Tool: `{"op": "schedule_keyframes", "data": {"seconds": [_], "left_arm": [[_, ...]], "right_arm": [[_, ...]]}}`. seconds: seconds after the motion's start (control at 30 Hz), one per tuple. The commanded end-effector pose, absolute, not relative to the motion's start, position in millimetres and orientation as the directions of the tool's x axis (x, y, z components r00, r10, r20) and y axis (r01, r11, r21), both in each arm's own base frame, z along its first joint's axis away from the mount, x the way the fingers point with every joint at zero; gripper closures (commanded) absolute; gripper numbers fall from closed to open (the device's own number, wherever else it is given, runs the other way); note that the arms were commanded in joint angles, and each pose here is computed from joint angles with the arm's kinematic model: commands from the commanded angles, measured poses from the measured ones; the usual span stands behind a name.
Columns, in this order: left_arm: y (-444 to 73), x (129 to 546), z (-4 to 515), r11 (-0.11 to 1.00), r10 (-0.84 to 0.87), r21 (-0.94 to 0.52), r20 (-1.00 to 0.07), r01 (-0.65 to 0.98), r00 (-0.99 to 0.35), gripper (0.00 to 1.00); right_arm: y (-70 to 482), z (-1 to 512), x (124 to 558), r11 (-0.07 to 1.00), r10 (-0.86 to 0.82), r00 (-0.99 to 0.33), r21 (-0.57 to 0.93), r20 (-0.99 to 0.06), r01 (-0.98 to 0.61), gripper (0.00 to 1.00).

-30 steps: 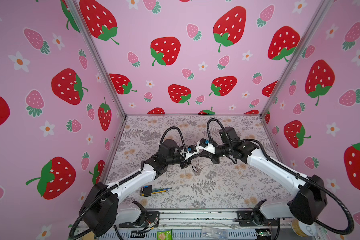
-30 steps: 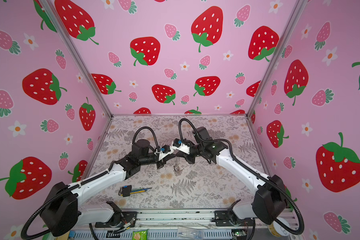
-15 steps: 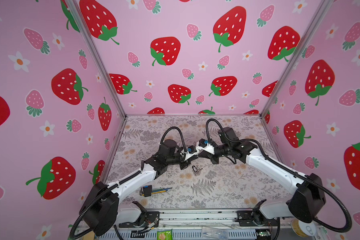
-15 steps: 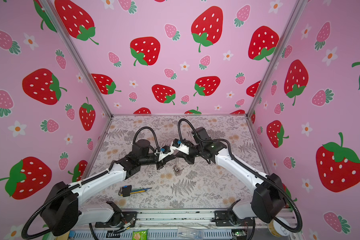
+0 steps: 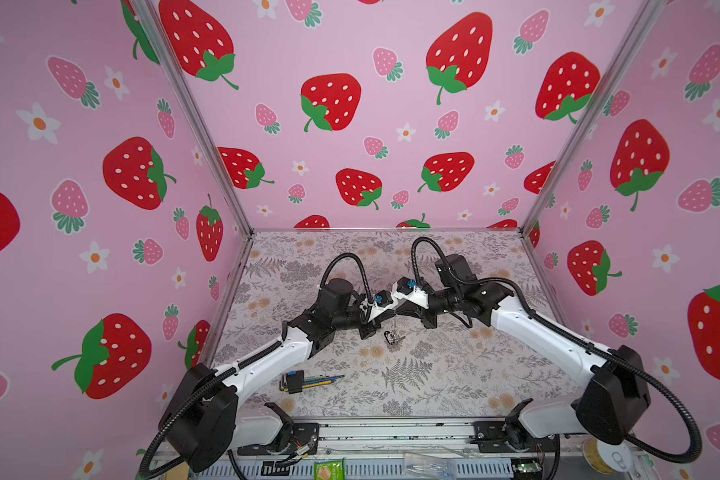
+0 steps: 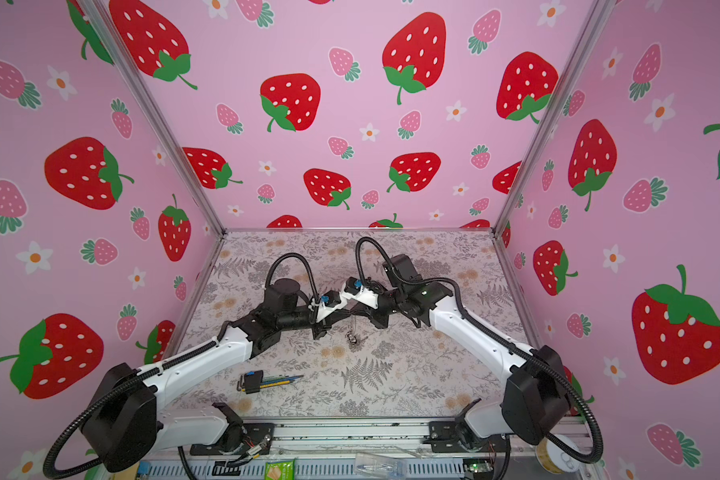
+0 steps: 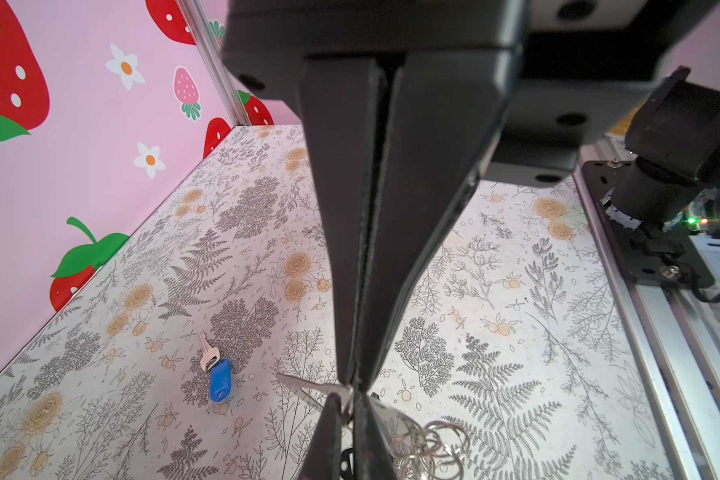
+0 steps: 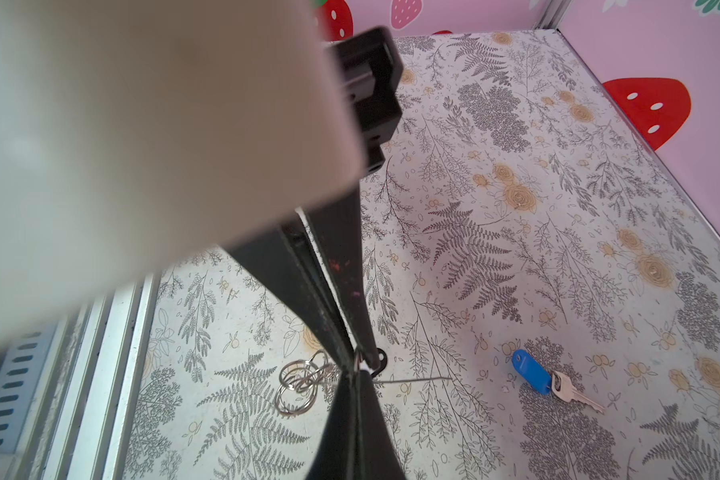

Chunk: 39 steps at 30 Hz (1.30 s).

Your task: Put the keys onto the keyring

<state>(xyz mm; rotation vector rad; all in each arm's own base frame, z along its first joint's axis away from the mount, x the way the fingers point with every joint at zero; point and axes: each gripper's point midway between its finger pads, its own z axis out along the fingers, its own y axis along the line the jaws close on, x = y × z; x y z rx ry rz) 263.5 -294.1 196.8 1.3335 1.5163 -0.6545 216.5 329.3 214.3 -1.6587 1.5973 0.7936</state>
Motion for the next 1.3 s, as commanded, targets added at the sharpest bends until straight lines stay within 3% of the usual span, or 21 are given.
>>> {"op": "schedule_keyframes", "data": {"seconds": [0.0,0.2,0.3,0.47,0.87,1.27], "left_arm": [[-307.4,250.6,230.0,0.175,0.329,0.25,-0.926,0.952,0.183,0.97],[-308.1,246.0,228.8,0.148,0.328,0.248,-0.926,0.957,0.189,1.0],[-309.1,243.2,229.9,0.134,0.319,0.242,-0.929,0.961,0.19,1.0],[-312.8,236.9,232.7,0.095,0.281,0.203,-0.945,0.975,0.17,1.0],[-314.7,232.8,247.8,0.04,0.172,0.113,-0.98,0.993,0.105,1.0],[-314.0,237.2,274.3,-0.022,0.1,0.08,-0.992,0.997,0.082,1.0]], "right_arm": [[334.8,216.2,217.0,-0.016,-0.562,0.072,-0.076,-0.824,-0.997,1.0],[335.2,221.3,218.6,-0.003,-0.551,0.07,-0.082,-0.832,-0.997,1.0],[333.9,232.2,223.0,0.035,-0.53,0.076,-0.112,-0.845,-0.993,0.81],[322.7,263.2,231.4,0.121,-0.428,0.144,-0.214,-0.892,-0.969,0.69],[288.8,274.7,210.0,0.207,-0.289,0.115,-0.18,-0.95,-0.962,0.7],[278.0,250.6,185.2,0.167,-0.252,0.13,-0.176,-0.959,-0.97,0.72]]}}
